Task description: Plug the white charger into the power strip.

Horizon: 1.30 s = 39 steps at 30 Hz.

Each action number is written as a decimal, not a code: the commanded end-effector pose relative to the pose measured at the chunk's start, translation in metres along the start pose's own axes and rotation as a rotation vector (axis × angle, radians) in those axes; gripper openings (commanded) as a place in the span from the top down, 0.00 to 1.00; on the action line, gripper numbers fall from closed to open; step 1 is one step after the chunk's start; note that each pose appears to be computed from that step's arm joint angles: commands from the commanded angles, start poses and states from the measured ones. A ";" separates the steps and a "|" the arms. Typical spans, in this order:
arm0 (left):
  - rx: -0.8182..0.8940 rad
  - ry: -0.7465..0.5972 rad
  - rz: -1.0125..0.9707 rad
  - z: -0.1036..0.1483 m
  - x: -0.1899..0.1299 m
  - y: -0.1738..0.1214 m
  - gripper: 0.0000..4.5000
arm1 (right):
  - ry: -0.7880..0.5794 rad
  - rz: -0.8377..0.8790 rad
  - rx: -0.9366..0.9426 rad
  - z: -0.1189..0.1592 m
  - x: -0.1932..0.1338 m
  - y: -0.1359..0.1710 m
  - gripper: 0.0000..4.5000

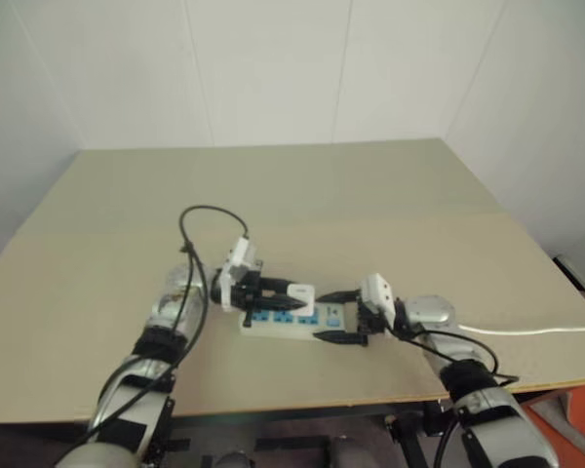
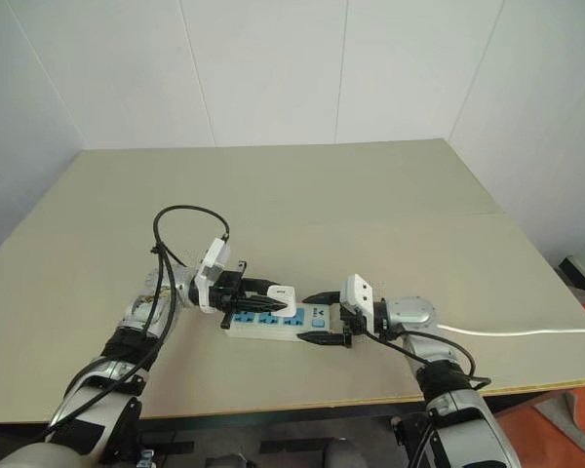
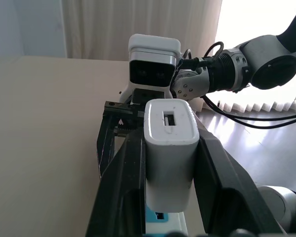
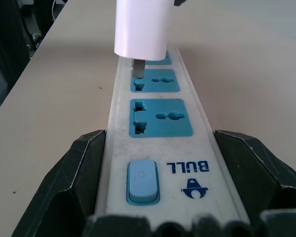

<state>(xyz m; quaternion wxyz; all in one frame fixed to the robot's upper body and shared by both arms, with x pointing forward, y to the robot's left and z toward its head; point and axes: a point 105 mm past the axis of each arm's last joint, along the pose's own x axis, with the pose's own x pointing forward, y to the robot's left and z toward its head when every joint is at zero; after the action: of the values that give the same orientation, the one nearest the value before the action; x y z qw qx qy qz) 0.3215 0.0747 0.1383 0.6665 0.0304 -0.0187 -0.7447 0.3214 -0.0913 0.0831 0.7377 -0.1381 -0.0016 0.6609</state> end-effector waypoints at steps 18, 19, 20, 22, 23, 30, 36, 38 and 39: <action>0.078 0.042 -0.010 -0.014 0.006 0.001 0.78 | 0.079 0.073 0.034 -0.019 0.009 0.012 0.25; 0.079 0.046 -0.007 -0.016 0.006 0.001 0.78 | 0.079 0.073 0.034 -0.019 0.009 0.012 0.25; 0.077 0.045 -0.003 -0.017 0.007 0.002 0.78 | 0.079 0.073 0.033 -0.019 0.009 0.013 0.25; 0.072 0.037 0.009 -0.018 0.007 0.004 0.78 | 0.081 0.072 0.033 -0.019 0.008 0.013 0.25; 0.072 0.035 0.013 -0.018 0.007 0.005 0.78 | 0.083 0.072 0.033 -0.020 0.008 0.013 0.25; 0.074 0.053 0.003 -0.024 0.009 0.005 0.78 | 0.089 0.074 0.033 -0.021 0.007 0.014 0.25; 0.061 0.067 -0.015 -0.030 0.009 0.002 0.78 | 0.090 0.075 0.031 -0.021 0.007 0.015 0.25; 0.054 0.075 -0.023 -0.033 0.010 0.001 0.78 | 0.090 0.076 0.029 -0.021 0.007 0.015 0.25; 0.052 0.076 -0.025 -0.034 0.010 0.000 0.78 | 0.090 0.076 0.028 -0.021 0.007 0.015 0.25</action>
<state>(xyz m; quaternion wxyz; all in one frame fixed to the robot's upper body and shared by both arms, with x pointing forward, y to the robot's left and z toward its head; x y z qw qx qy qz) 0.3247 0.0625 0.1168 0.6596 0.0669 -0.0414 -0.7475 0.3230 -0.0902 0.0822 0.7337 -0.1469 0.0009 0.6635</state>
